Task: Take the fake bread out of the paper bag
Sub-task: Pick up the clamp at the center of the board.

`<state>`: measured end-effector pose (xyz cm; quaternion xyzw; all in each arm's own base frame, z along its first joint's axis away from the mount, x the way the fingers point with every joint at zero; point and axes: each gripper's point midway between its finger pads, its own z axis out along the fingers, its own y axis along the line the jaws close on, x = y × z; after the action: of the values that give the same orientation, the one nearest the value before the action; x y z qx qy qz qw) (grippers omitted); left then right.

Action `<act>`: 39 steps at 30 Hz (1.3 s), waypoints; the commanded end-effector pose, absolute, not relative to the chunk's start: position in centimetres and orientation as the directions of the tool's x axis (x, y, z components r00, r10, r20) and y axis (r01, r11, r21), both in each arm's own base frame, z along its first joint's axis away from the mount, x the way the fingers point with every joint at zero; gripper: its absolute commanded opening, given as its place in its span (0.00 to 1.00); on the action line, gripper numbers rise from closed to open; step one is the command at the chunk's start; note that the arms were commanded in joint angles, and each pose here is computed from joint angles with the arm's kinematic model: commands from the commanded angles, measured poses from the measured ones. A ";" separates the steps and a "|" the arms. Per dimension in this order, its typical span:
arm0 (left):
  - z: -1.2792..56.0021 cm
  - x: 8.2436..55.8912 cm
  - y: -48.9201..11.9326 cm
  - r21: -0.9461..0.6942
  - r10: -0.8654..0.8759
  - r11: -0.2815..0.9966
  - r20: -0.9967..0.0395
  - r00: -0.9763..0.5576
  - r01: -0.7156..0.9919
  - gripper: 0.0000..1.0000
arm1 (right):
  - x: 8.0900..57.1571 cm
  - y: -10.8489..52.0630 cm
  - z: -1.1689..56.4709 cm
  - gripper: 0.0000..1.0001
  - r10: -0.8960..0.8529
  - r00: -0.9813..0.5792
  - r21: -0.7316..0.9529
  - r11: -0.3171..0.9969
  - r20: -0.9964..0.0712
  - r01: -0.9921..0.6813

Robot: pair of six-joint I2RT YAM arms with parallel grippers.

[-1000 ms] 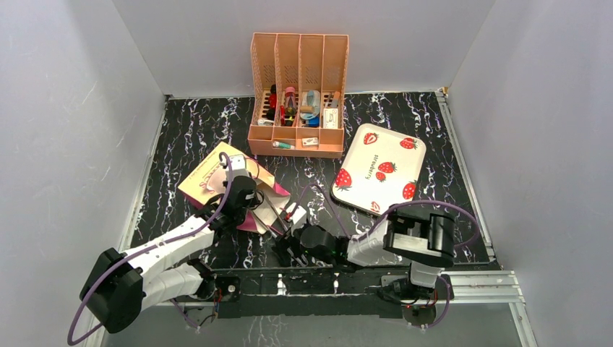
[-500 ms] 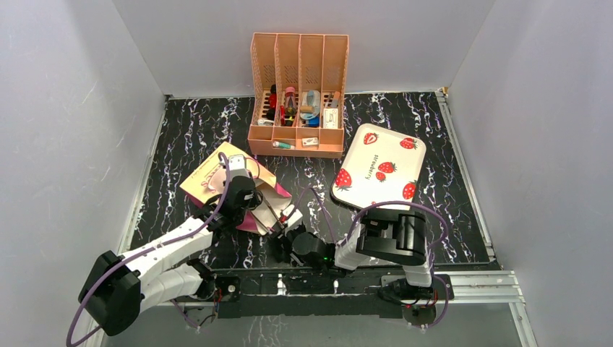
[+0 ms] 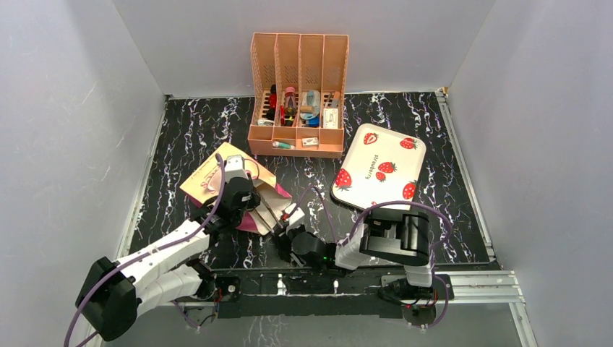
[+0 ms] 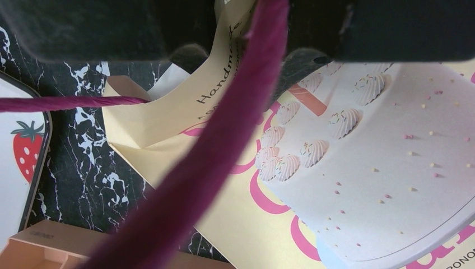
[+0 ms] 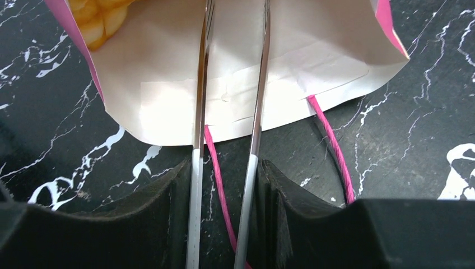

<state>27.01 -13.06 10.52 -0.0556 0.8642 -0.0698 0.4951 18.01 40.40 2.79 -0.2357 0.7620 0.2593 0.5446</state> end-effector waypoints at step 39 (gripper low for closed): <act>14.5 27.0 -11.9 -0.206 -0.213 0.977 -0.888 -0.408 -0.062 0.22 | 19.4 41.0 13.6 0.38 0.198 -0.825 0.808 0.414 -0.529 -0.419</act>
<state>26.35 -11.95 11.92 -0.0565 0.8567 -0.0598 0.5092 18.57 38.88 7.07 -0.1068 0.8427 0.4310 0.3043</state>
